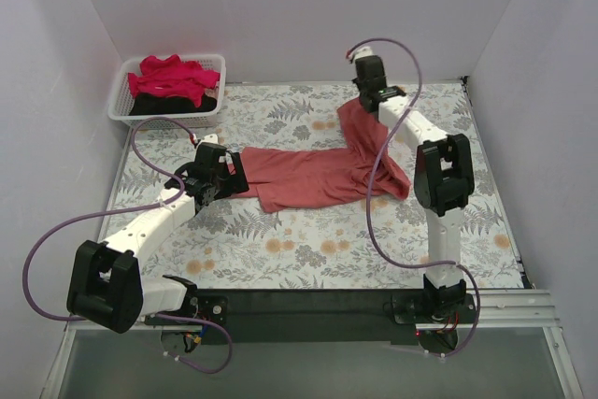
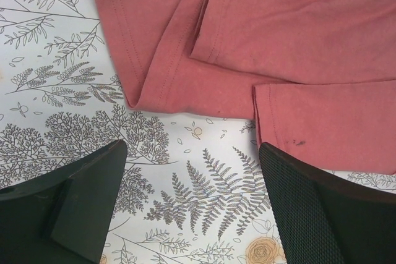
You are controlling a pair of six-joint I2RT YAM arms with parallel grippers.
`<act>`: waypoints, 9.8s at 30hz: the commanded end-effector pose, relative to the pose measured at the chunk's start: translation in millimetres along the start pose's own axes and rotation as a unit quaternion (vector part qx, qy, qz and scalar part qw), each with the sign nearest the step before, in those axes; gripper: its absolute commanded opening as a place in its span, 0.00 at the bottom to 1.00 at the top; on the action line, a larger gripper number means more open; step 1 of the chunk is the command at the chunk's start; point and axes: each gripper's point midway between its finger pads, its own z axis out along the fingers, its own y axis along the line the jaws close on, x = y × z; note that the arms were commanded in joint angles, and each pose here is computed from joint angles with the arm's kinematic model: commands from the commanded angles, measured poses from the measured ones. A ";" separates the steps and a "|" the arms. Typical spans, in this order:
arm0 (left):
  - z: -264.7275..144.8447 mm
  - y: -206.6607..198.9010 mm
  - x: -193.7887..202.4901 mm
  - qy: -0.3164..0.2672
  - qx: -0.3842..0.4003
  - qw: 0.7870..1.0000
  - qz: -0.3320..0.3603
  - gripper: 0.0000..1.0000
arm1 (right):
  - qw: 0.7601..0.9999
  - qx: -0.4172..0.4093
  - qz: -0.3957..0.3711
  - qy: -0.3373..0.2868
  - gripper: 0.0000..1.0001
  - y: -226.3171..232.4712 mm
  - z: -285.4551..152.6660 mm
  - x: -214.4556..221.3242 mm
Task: Fold and stack the t-shirts
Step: Flatten the tshirt out
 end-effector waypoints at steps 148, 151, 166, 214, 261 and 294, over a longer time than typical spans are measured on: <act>109.2 -2.3 -70.9 0.049 -0.037 0.990 -0.129 0.00 | 0.894 -0.242 0.374 0.036 0.74 2.8 -36.5 80.9; 104.0 -4.2 -68.3 0.050 -0.028 0.990 -0.132 0.00 | 0.901 -0.262 0.347 0.010 0.75 24.5 -77.2 60.9; 96.6 0.5 -63.6 0.043 -0.032 0.990 -0.129 0.00 | 0.866 -0.437 0.235 0.061 0.68 173.5 -148.7 77.7; 53.9 14.8 -156.6 0.016 -0.018 0.991 -0.131 0.34 | 0.919 -0.070 0.387 -0.003 0.01 -84.4 -255.8 151.3; 57.1 -84.9 -53.7 0.071 0.050 0.993 -0.081 0.00 | 0.905 -0.228 0.357 0.046 0.01 -12.3 -241.3 165.0; -138.8 -8.8 42.3 0.039 0.127 0.966 -0.222 0.00 | 0.864 -0.309 0.389 0.081 0.39 30.3 -219.9 142.8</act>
